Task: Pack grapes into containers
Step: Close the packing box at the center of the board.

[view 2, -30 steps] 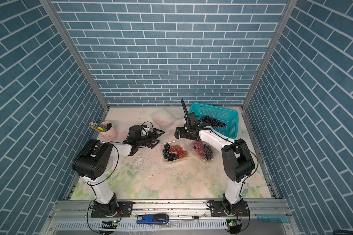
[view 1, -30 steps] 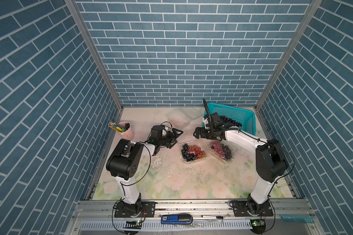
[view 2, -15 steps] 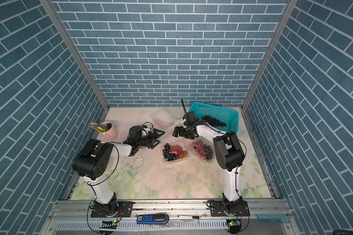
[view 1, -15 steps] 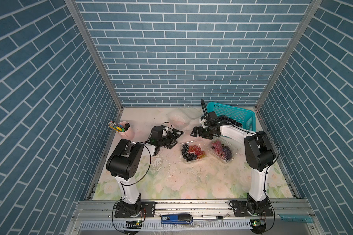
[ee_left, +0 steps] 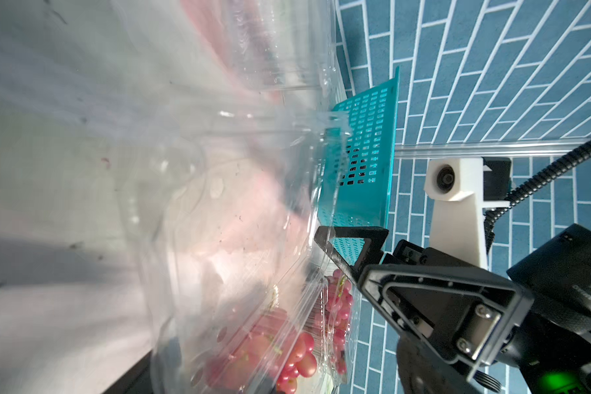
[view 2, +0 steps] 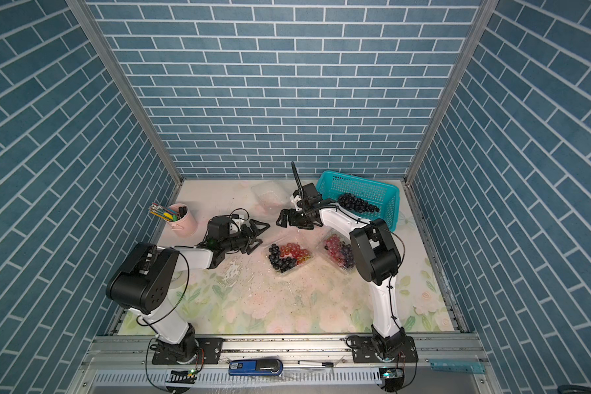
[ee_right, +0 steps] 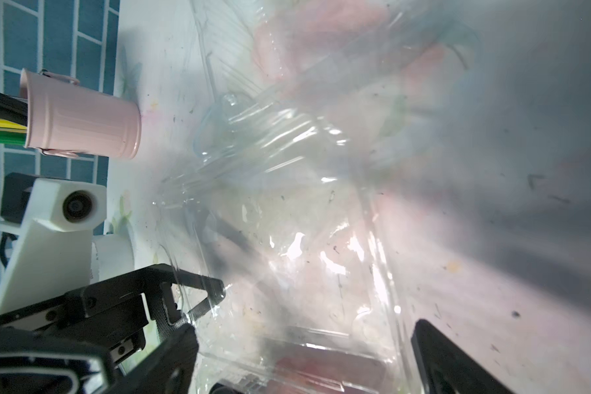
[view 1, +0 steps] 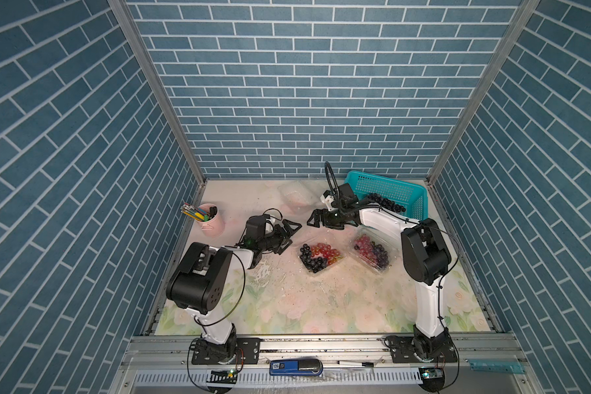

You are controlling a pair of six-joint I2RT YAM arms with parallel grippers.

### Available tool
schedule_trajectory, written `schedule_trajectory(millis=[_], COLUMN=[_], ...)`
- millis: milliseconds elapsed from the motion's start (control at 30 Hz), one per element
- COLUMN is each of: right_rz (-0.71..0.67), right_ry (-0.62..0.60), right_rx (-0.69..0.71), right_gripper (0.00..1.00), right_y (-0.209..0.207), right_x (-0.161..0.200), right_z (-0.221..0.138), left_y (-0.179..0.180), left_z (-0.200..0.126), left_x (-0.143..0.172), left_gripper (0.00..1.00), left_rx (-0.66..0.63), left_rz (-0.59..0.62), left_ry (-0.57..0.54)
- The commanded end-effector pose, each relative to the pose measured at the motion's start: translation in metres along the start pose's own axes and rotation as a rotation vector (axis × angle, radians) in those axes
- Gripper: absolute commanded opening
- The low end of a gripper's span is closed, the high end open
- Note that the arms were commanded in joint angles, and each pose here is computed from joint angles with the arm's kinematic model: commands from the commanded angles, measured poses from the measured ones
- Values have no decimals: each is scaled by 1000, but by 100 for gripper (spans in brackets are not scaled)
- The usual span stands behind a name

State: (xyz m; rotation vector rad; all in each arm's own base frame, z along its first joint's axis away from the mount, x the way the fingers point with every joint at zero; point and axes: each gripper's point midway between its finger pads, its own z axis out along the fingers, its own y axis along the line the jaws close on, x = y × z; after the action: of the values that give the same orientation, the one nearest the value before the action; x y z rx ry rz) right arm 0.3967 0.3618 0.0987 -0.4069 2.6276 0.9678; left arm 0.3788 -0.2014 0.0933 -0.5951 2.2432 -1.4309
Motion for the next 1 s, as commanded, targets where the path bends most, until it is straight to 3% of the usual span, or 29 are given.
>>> schedule_trajectory(millis=[0,467,967], right_rz=[-32,-66,-22], right_ry=[31,-16,-162], right_rx=[-20,18,77], right_gripper=[99,99,99], right_y=[11,17,1], right_x=[0,-16,-3], right_z=[11,-13,-102], left_y=[0,-23,-48], left_z=[-15,-31,-42], left_x=[-9,-13,-4], left_gripper=[100,100,100], left_rx=[11,24,12], left_rz=[5,81,162], left_ry=[-33,-42,-28])
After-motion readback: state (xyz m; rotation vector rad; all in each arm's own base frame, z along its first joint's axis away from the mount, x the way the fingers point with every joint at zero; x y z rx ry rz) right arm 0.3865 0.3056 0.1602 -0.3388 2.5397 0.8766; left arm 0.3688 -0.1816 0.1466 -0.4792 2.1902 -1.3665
